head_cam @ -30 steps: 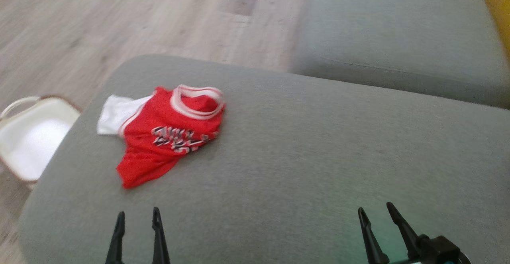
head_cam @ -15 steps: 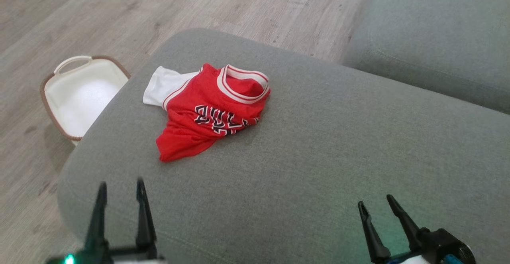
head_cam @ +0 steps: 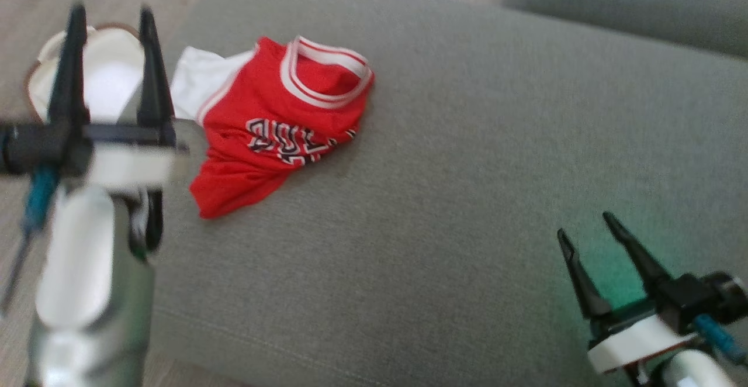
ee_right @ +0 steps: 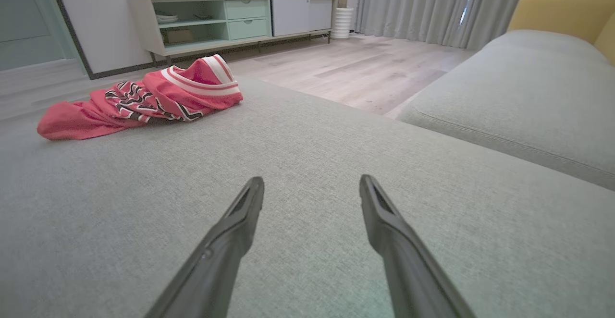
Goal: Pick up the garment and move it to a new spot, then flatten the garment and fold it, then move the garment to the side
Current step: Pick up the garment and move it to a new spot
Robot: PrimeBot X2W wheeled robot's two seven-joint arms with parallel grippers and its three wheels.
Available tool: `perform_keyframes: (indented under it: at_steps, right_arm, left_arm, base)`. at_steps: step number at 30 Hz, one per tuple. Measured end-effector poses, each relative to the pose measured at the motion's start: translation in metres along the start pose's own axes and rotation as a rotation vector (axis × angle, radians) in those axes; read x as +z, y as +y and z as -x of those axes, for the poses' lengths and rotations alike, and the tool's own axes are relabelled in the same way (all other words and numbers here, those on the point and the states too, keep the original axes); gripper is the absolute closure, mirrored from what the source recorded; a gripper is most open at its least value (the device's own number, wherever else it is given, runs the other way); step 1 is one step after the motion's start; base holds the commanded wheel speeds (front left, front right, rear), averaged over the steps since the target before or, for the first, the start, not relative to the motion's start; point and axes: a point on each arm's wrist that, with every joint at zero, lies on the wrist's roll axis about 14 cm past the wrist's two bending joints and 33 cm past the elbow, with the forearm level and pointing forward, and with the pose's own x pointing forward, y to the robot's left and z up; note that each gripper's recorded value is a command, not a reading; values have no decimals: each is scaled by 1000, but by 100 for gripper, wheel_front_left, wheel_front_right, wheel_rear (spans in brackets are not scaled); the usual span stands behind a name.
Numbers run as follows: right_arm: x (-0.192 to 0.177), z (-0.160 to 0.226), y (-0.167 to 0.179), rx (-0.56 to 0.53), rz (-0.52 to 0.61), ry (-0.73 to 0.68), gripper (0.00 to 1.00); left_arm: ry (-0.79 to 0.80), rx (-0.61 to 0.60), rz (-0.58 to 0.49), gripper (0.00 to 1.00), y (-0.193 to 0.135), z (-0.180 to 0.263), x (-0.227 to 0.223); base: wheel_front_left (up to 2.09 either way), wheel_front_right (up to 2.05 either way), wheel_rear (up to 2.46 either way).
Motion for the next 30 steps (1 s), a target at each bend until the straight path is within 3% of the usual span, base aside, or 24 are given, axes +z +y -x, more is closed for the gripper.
perform_keyframes:
  at_steps: [5,12,21,25,26,27,30]
  right_arm:
    - [-11,-3,-27,-25,20,17,0]
    - [-29,2,-70,-83,42,45,0]
    - [-48,6,-101,-125,54,69,0]
    - [-57,6,-106,-134,54,84,0]
    - [-58,6,-106,-135,52,86,0]
    - [-58,7,-106,-134,51,85,0]
    - [-54,6,-105,-136,50,74,0]
  left_arm:
    - [133,-65,32,0,-25,-54,-34]
    - [475,-117,59,0,-67,-99,-130]
    - [958,-132,36,0,-95,-55,-259]
    - [1070,-139,-40,2,-95,-35,-288]
    - [1066,-135,-55,61,-94,-37,-289]
    - [1044,-133,-61,100,-94,-42,-288]
    - [934,-143,-58,100,-96,-57,-277]
  base:
    - [0,0,0]
    - [0,0,0]
    - [0,0,0]
    - [0,0,0]
    - [0,0,0]
    - [0,0,0]
    - [0,0,0]
